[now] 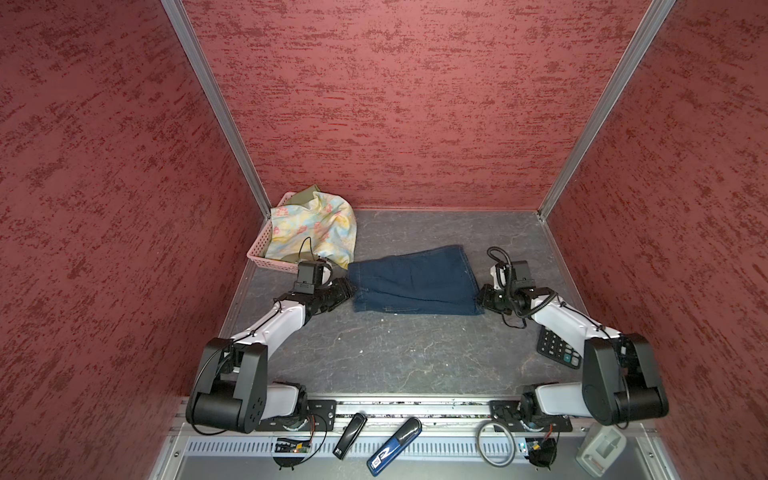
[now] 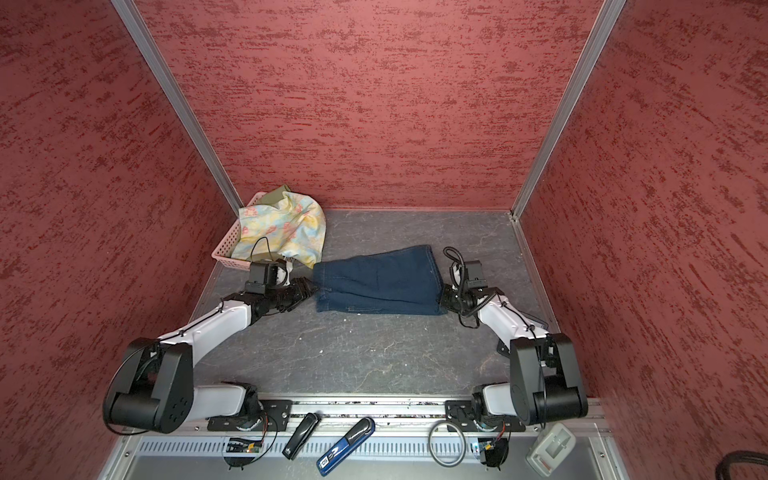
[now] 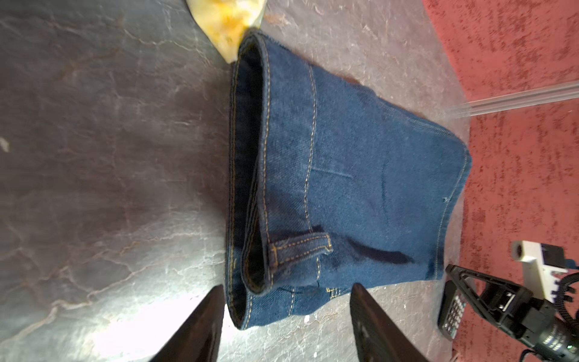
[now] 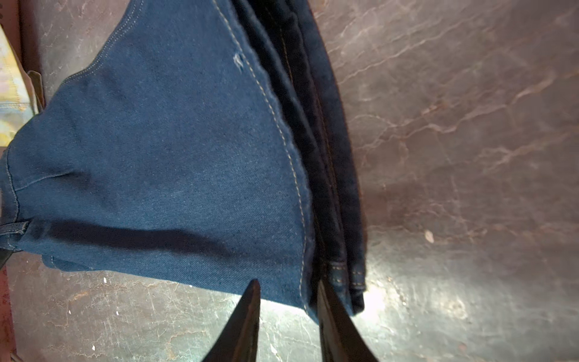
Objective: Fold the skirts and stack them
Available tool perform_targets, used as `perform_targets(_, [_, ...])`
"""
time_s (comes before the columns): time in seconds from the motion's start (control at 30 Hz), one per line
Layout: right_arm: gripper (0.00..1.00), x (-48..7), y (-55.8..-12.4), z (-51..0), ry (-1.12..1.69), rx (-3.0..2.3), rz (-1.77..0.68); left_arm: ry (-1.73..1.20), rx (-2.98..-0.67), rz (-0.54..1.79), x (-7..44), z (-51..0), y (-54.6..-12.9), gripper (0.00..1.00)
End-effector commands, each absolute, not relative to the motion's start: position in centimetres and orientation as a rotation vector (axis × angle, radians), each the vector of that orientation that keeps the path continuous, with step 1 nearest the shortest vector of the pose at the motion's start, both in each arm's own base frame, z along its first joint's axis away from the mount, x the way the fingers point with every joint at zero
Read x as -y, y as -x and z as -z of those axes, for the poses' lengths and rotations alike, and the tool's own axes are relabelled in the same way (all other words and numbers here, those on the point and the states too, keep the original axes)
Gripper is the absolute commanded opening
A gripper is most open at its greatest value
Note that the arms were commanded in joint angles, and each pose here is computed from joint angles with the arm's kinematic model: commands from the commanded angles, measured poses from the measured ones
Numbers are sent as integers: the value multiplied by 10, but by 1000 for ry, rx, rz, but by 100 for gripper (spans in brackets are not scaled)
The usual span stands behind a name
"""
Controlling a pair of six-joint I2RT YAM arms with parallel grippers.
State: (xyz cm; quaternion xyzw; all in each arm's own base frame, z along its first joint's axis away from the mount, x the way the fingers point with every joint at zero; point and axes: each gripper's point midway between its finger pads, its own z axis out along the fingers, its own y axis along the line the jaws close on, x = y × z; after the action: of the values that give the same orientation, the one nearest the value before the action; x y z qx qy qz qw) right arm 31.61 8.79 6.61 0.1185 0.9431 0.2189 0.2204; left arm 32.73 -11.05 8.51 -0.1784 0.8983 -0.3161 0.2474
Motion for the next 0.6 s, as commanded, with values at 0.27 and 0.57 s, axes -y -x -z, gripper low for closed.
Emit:
perform_targets(0.27, [34,-93,-320,-72,-292,-2540,-656,313,-2288,1067,136,-84,-346,65])
perform_targets(0.57, [34,-92,-314,-61,-273,-2582,-634,186,-2265,1120,148,-81,-334,57])
